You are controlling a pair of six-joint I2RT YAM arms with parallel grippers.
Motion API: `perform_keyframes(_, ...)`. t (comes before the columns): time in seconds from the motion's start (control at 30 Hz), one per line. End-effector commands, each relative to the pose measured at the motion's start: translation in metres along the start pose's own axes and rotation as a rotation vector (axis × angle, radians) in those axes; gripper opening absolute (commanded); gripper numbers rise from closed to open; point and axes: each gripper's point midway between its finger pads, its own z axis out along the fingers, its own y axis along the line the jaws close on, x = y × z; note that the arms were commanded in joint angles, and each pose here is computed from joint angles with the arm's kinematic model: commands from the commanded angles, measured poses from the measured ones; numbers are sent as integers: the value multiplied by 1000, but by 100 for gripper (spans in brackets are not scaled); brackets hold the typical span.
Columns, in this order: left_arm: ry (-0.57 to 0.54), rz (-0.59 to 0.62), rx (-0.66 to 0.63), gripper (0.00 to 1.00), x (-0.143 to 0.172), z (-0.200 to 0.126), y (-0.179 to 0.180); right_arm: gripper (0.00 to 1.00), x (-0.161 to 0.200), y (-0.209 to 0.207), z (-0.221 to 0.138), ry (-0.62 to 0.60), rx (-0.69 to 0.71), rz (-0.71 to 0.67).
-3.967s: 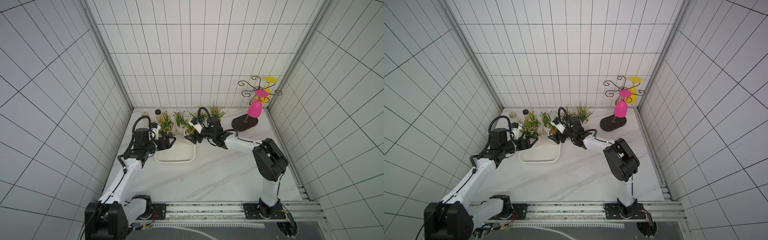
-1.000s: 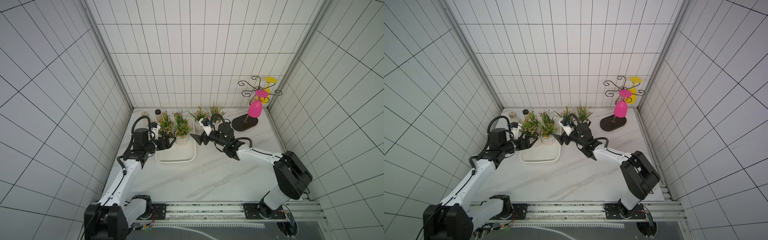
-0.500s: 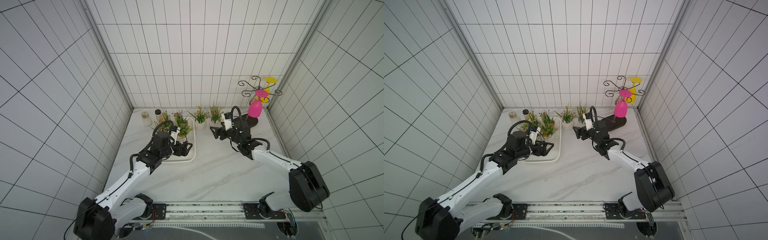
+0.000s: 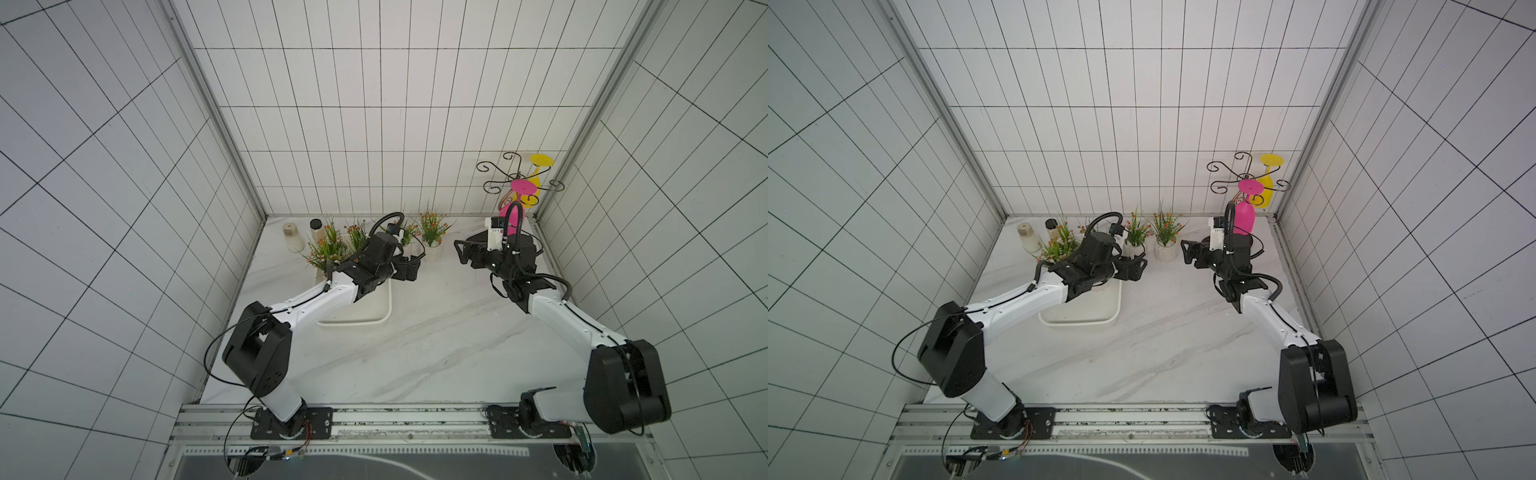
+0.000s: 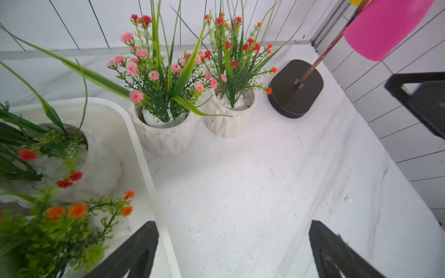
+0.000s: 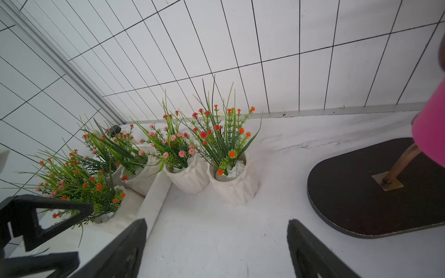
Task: Put the potted gypsophila into the storage box
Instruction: Pick up the baby's breath potted plant from the center of the board.
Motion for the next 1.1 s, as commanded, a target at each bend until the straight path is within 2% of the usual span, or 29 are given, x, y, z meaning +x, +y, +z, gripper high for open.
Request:
perform_keyframes(0.0, -2, 20, -92, 97, -6, 14, 12, 93, 15, -7, 1, 59, -19, 19)
perform_keyframes(0.43, 4, 101, -298, 94, -23, 76, 47, 94, 18, -2, 3, 60, -82, 17)
perform_keyframes(0.67, -5, 102, -318, 92, -34, 100, 55, 94, 15, 15, -1, 57, -177, 19)
perform_keyframes(1.07, 9, 102, -363, 92, -34, 122, 74, 94, 18, 14, -8, 58, -178, 36)
